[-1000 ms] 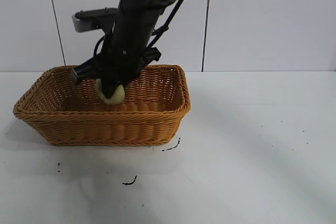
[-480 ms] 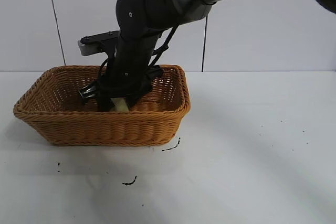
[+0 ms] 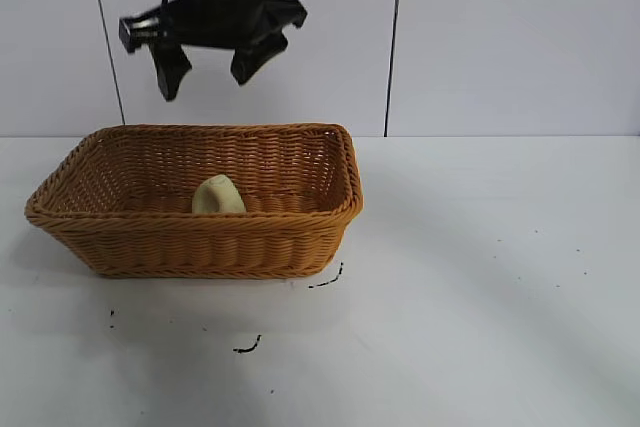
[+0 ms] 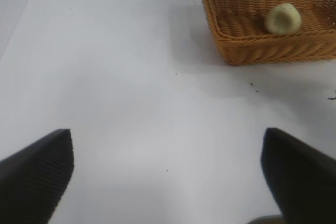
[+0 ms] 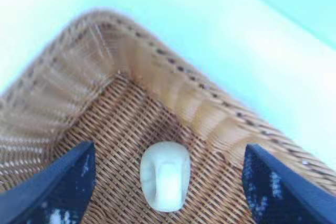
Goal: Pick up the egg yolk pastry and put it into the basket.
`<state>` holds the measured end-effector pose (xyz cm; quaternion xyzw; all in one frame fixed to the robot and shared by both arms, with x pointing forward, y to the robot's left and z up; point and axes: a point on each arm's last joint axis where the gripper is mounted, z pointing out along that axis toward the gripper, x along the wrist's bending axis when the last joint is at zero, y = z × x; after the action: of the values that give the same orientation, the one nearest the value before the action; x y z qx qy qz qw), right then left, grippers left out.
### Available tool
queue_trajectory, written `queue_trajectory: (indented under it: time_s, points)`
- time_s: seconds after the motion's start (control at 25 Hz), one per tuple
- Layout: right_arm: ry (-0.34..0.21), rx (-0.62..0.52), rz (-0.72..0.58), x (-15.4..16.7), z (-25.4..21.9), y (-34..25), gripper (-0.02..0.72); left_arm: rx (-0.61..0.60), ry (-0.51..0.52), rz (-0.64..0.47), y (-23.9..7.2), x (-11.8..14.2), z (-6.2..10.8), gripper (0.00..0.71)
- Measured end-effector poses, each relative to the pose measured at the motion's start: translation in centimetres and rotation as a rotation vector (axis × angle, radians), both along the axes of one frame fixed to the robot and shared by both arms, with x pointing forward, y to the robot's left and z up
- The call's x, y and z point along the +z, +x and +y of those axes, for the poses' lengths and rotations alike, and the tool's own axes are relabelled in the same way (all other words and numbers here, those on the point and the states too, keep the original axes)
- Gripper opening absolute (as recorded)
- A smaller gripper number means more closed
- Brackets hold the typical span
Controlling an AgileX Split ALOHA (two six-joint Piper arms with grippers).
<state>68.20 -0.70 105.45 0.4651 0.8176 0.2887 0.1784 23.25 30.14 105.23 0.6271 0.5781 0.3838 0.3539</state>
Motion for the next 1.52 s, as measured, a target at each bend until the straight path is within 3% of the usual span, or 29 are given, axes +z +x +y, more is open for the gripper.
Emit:
queue_trajectory:
  time_s: [0.4,0.64,1.04,1.52]
  points:
    - [-0.113,-0.268,0.07,-0.5,-15.5,6.2,0.559,0.0,0.0,0.0,0.0,0.0,0.0,0.697]
    - [-0.105,-0.406,0.169,-0.9,-22.8,7.0,0.559,0.0,0.0,0.0,0.0,0.0,0.0,0.697]
    - [-0.097,-0.457,0.166,-0.2,-25.5,7.0,0.559,0.0,0.0,0.0,0.0,0.0,0.0,0.697]
    - [-0.103,-0.507,0.155,5.7,-28.0,1.3,0.559,0.0,0.0,0.0,0.0,0.0,0.0,0.697]
